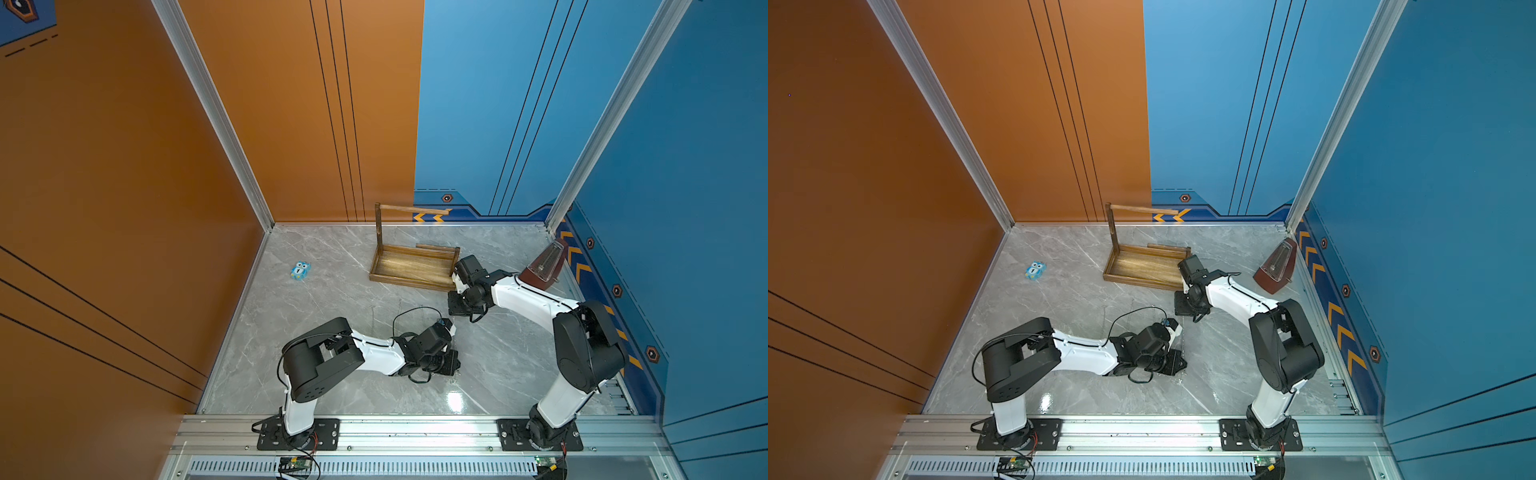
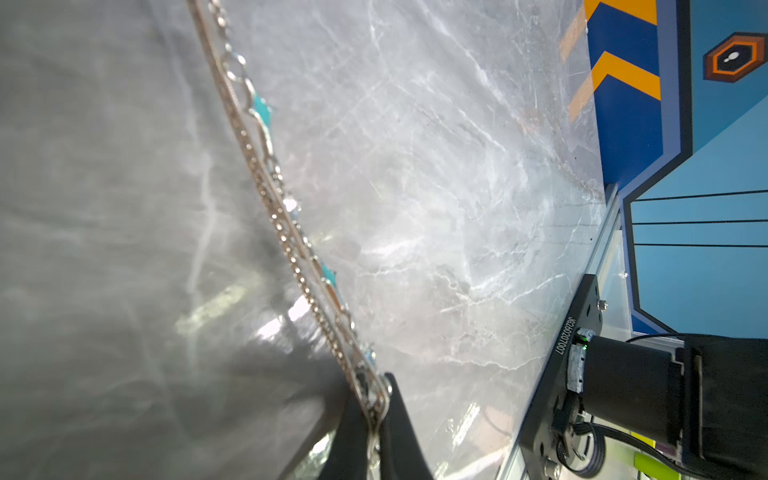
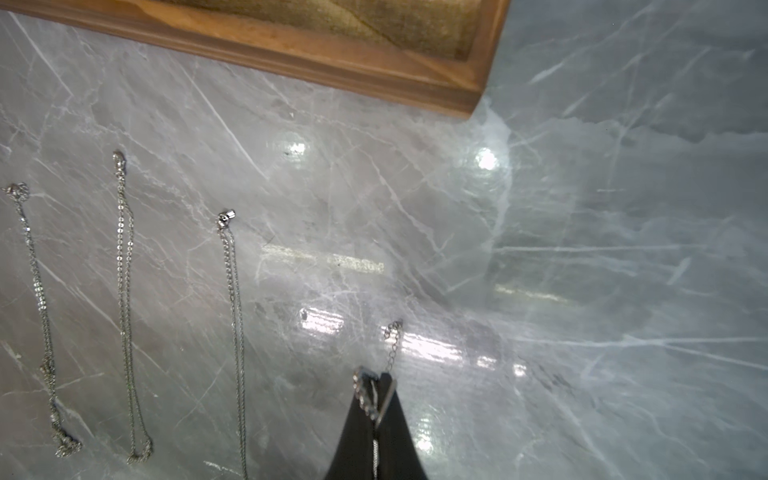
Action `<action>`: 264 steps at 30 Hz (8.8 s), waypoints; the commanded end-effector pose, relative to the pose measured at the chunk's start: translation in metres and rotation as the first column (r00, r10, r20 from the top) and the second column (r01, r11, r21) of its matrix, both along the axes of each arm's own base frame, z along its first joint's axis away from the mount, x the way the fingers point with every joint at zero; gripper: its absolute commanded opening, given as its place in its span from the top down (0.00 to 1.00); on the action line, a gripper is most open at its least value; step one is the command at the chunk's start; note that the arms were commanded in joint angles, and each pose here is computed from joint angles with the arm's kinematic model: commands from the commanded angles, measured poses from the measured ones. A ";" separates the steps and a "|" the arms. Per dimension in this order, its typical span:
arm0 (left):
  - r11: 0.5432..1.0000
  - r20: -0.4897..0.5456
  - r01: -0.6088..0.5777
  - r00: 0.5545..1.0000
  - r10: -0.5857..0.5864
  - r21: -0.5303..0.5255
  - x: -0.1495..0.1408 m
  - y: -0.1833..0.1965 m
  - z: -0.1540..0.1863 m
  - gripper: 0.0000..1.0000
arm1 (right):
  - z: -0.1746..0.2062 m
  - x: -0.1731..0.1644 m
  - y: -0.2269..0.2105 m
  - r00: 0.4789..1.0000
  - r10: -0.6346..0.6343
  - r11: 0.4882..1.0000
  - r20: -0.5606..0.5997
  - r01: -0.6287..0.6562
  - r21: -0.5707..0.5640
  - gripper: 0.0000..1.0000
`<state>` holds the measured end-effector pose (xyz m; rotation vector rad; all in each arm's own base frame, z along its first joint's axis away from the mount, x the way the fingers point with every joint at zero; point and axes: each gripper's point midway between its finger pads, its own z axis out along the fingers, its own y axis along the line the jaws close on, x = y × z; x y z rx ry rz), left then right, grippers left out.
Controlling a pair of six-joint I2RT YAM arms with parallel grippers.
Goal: Take the necklace off the jewelry display stand
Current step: Place the necklace at the center of the board, then reset both arms
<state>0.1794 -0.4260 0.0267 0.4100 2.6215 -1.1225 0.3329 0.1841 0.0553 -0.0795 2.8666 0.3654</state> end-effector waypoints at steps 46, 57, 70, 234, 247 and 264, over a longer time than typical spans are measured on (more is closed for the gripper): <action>1.000 -0.027 0.004 1.000 -0.003 0.018 -0.005 0.017 0.005 0.58 | -0.018 0.022 -0.001 0.998 0.003 1.000 -0.064 -0.002 0.009 1.00; 0.998 0.086 0.038 0.996 -0.033 -0.048 -0.005 0.014 0.046 0.36 | -0.016 0.026 -0.004 0.998 -0.008 1.000 -0.058 0.008 0.006 0.84; 0.997 0.186 -0.049 0.981 0.058 -0.055 0.006 0.045 0.066 0.25 | -0.013 0.030 -0.006 0.999 -0.015 1.000 -0.042 0.015 -0.004 0.58; 0.550 0.849 -0.820 0.396 0.350 0.156 0.214 0.440 0.063 0.02 | 0.035 0.057 -0.207 0.554 -0.173 0.899 0.814 0.427 -0.099 0.00; 0.563 0.848 -0.811 0.403 0.344 0.157 0.215 0.438 0.063 0.02 | 0.036 0.057 -0.207 0.553 -0.173 0.900 0.815 0.425 -0.098 0.00; 0.580 0.849 -0.799 0.410 0.332 0.159 0.213 0.434 0.063 0.02 | 0.035 0.057 -0.207 0.554 -0.173 0.899 0.814 0.426 -0.099 0.00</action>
